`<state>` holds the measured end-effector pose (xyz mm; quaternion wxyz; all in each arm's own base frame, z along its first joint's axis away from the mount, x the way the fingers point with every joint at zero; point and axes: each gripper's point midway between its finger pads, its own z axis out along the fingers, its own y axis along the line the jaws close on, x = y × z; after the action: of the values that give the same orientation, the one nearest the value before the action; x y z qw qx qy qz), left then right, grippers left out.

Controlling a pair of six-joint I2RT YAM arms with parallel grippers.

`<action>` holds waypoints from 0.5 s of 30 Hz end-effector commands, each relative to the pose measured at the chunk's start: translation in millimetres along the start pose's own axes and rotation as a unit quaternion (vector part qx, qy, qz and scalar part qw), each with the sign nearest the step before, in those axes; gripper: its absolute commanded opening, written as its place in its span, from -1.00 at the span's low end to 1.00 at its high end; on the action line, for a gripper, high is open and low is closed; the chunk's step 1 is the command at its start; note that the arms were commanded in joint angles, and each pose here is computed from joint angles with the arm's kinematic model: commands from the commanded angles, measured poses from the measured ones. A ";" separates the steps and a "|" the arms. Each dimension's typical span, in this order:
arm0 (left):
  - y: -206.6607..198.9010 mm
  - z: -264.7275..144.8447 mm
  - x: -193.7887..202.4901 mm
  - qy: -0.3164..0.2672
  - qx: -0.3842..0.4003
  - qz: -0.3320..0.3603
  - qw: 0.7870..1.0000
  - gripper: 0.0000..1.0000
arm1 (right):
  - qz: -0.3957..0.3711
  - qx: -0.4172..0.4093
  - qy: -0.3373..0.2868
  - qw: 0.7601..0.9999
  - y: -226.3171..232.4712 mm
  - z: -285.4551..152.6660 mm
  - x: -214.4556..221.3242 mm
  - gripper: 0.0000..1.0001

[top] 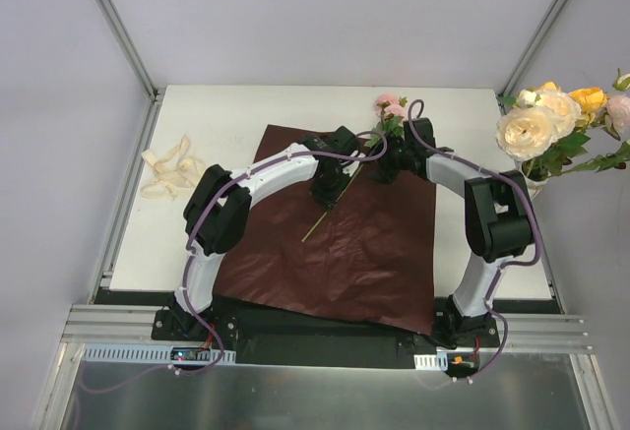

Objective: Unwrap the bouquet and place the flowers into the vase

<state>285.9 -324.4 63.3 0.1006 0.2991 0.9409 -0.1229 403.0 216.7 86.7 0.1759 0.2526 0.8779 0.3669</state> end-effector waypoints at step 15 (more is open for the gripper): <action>-18.1 -28.1 -1.1 -0.017 0.035 0.010 0.999 -1.00 | -0.056 0.005 -0.020 0.998 11.5 26.4 -33.4 -0.62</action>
<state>281.5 -327.2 64.2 0.0921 0.3005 0.9396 -0.1352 429.8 222.8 62.4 0.1716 0.2440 0.8854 0.3565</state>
